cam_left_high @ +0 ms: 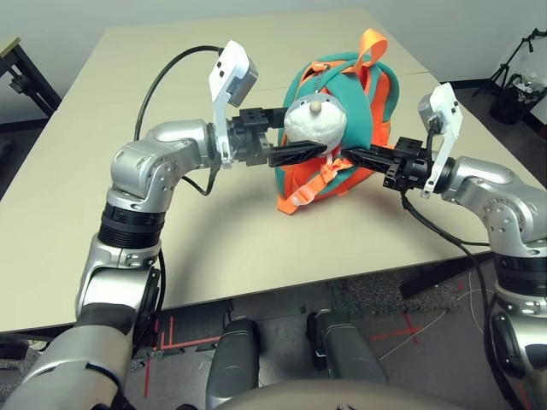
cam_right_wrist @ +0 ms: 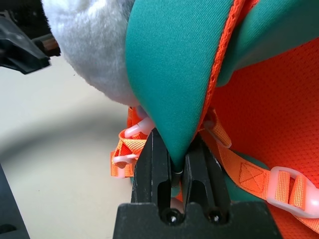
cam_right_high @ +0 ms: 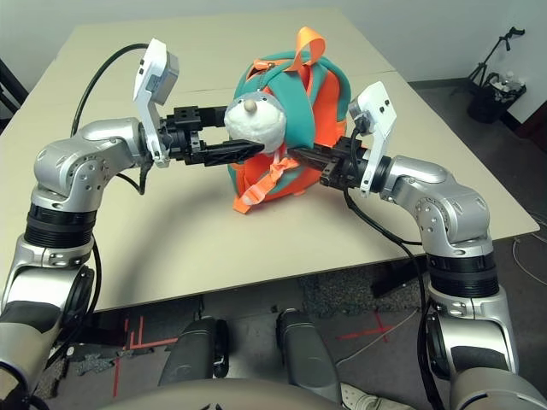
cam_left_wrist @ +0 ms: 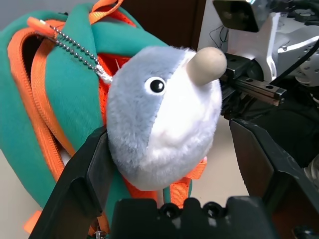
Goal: Put the pencil case into the backpack and zip it.
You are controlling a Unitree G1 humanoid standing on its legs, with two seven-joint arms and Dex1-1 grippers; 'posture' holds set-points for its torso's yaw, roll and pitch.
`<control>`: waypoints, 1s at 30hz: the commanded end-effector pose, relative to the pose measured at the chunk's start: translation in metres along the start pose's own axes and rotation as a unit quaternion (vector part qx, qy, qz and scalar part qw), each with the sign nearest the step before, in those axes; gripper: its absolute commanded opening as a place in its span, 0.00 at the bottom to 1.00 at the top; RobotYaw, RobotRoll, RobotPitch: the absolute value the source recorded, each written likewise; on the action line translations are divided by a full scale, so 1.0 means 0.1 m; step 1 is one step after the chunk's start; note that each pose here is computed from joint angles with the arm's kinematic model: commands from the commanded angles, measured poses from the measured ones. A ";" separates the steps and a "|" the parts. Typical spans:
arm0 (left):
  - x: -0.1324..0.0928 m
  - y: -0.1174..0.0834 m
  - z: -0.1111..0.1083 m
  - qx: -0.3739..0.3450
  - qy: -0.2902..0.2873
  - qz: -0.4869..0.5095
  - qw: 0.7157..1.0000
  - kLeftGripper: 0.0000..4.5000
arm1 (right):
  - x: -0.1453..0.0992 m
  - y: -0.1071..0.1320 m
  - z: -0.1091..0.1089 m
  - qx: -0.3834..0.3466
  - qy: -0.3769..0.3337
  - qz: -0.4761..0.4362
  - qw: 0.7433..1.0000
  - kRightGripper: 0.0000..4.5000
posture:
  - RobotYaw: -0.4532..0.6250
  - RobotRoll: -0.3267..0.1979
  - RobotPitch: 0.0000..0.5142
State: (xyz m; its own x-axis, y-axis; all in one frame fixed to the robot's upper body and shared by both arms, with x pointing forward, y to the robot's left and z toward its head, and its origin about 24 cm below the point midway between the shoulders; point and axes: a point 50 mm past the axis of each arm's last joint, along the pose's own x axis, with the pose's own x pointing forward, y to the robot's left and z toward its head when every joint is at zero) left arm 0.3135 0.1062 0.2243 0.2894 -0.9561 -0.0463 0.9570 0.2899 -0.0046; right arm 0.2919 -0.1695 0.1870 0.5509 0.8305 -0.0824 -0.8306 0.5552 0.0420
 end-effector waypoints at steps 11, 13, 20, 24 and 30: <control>0.01 0.06 -0.13 -0.025 -0.009 0.017 1.000 0.16 | 0.03 0.03 0.03 -0.013 -0.005 0.016 1.000 0.00 | 0.29 0.62 0.17; 0.01 0.06 -0.11 -0.024 -0.014 0.016 0.999 0.07 | 0.03 0.03 0.03 -0.014 -0.005 0.016 1.000 0.00 | 0.29 0.62 0.16; -0.08 0.08 0.08 -0.008 -0.055 0.020 0.998 0.04 | 0.03 0.01 0.03 -0.014 -0.003 0.011 1.000 0.00 | 0.29 0.62 0.16; -0.23 0.15 0.20 0.018 -0.065 0.051 0.996 0.04 | 0.03 0.00 0.03 -0.013 -0.004 0.008 1.000 0.00 | 0.29 0.62 0.16; -0.47 0.18 0.35 0.027 -0.086 0.073 0.993 0.04 | 0.04 -0.01 0.01 -0.011 -0.004 0.006 1.000 0.00 | 0.30 0.62 0.16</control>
State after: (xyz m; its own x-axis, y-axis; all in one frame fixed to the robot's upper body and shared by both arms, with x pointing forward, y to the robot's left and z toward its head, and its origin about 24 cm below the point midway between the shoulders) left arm 0.3204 0.1484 0.2503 0.4191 -0.9023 0.1007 0.9056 0.4234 0.0242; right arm 0.2935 -0.1689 0.1873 0.5529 0.8293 -0.0809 -0.8306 0.5563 0.0252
